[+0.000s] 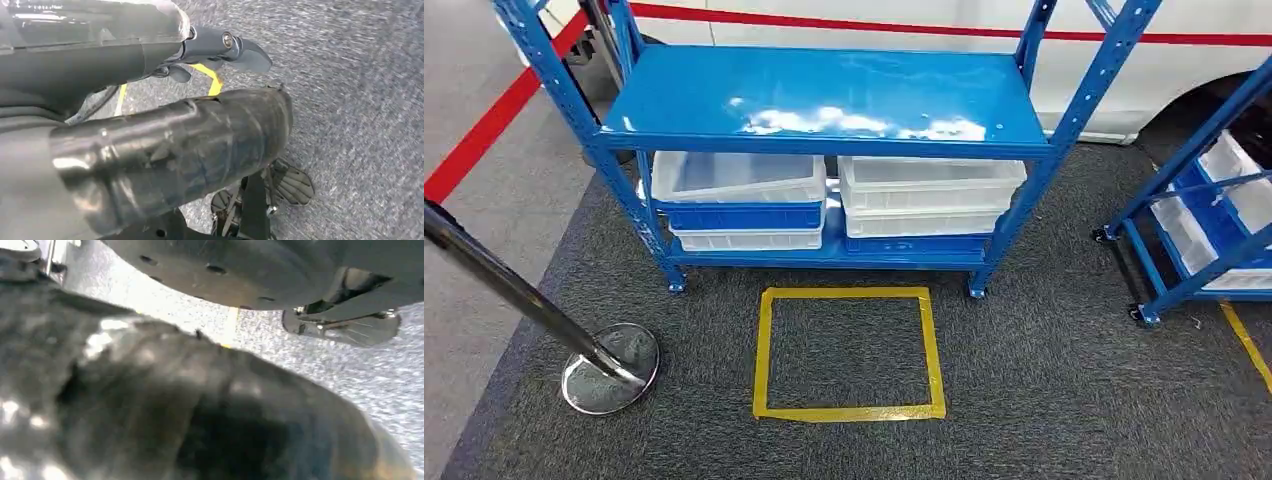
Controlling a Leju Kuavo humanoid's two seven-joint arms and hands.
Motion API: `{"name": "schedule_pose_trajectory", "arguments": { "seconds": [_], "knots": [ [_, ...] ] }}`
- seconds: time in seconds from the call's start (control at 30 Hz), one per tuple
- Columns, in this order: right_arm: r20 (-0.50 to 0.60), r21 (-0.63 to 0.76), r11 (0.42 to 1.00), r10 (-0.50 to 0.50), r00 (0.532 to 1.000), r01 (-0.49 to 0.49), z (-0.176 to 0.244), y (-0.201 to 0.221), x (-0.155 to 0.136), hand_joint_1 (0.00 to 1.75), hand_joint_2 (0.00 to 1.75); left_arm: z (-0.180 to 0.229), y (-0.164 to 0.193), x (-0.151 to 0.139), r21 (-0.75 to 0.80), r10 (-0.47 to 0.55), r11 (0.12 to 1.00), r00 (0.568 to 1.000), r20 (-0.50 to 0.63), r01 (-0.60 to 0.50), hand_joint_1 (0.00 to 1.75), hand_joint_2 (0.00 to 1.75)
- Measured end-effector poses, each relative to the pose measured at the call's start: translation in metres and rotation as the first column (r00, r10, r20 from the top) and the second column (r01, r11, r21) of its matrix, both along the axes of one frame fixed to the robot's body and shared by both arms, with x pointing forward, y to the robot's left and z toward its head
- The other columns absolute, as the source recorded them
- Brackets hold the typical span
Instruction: Take the parts from the cabinet and place them on the table.
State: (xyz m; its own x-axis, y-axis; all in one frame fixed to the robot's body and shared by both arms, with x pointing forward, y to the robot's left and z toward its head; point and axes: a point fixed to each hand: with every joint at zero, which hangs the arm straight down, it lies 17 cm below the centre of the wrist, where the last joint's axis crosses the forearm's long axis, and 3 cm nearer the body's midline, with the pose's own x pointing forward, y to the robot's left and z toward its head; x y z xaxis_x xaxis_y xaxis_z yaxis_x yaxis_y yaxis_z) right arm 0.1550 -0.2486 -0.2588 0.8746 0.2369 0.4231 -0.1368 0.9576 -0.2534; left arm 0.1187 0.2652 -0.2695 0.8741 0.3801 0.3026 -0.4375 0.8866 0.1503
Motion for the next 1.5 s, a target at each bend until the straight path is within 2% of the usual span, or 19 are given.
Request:
{"name": "schedule_pose_trajectory", "arguments": {
  "seconds": [0.27, 0.5, 1.23, 1.27, 1.5],
  "knots": [
    [-0.001, -0.018, 1.000, -0.007, 1.000, 0.007, -0.0002, -0.0042, -0.0011, 0.00, 0.00, 0.0020, -0.0010, 0.0097, -0.001, 0.001, 1.000, 1.000, 0.014, -0.001, 0.00, 0.00],
    [0.006, -0.017, 1.000, -0.007, 1.000, 0.007, 0.0009, -0.0036, 0.0031, 0.00, 0.00, 0.0001, -0.0004, 0.0005, -0.001, 0.003, 1.000, 1.000, 0.001, -0.003, 0.00, 0.00],
    [-0.009, -0.025, 0.999, -0.028, 1.000, 0.028, -0.0003, -0.0064, -0.0001, 0.00, 0.00, 0.0013, 0.0007, 0.0062, 0.002, 0.002, 1.000, 1.000, 0.009, -0.002, 0.00, 0.00],
    [-0.020, -0.024, 0.999, -0.047, 0.999, 0.046, -0.0011, -0.0078, -0.0023, 0.00, 1.75, 0.0015, 0.0007, 0.0072, 0.003, 0.000, 1.000, 1.000, 0.010, 0.000, 0.00, 0.00],
    [-0.029, 0.036, 0.994, -0.104, 0.994, 0.105, -0.0019, -0.0011, -0.0032, 0.00, 1.75, 0.0004, 0.0001, 0.0020, 0.000, 0.000, 1.000, 1.000, 0.001, 0.000, 0.00, 0.00]
  ]
}}
